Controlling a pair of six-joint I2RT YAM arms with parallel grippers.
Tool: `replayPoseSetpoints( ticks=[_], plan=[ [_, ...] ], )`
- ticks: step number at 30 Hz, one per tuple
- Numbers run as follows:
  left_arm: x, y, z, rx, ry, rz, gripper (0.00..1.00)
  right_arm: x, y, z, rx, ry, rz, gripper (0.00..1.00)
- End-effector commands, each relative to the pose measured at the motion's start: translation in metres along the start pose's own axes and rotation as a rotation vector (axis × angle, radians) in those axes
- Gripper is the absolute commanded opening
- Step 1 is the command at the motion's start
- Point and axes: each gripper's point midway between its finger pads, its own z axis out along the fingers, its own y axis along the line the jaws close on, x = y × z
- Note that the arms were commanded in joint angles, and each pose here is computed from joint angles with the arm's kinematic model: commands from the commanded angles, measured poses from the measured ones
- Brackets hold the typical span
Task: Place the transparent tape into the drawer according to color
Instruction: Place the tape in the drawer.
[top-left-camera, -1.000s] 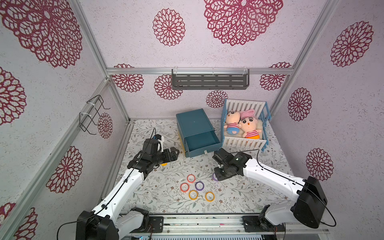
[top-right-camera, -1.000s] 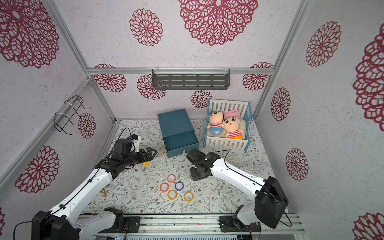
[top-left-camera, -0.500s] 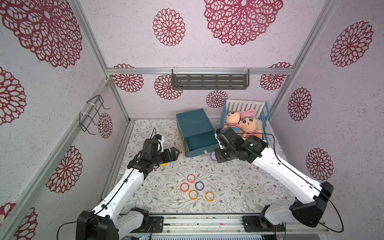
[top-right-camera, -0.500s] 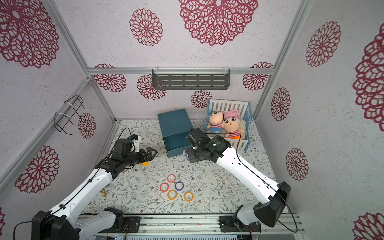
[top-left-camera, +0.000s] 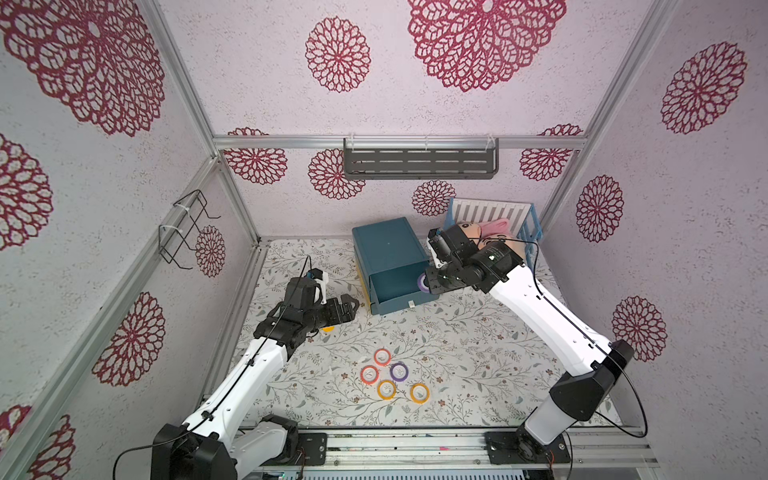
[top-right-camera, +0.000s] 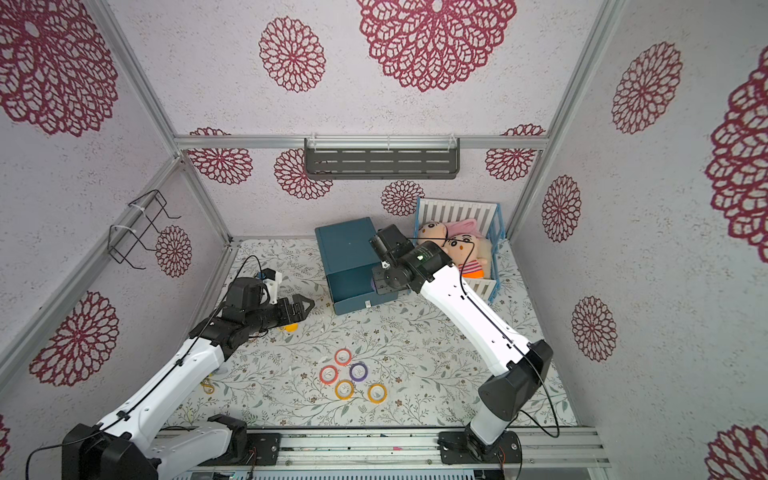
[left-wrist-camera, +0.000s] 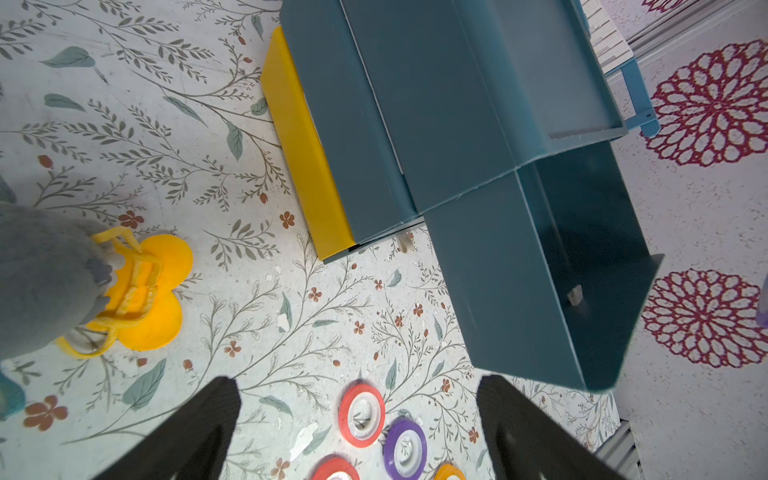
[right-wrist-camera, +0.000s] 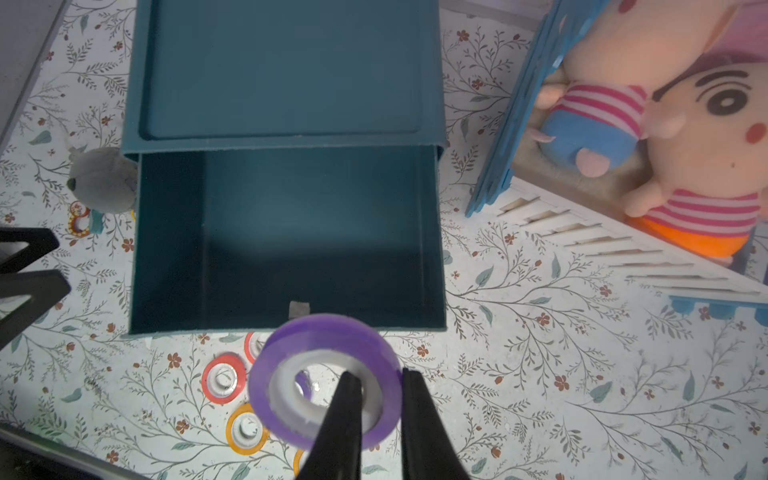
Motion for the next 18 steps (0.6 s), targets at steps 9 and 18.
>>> replayPoseSetpoints(
  ticks=[9, 18],
  plan=[
    [-0.004, -0.004, -0.006, 0.020, -0.017, 0.004, 0.97, -0.028, -0.013, 0.025, 0.036, -0.062, -0.011, 0.00],
    [-0.002, -0.002, -0.005, 0.014, -0.016, 0.005, 0.97, -0.025, -0.014, 0.039, 0.019, -0.054, 0.000, 0.00]
  ],
)
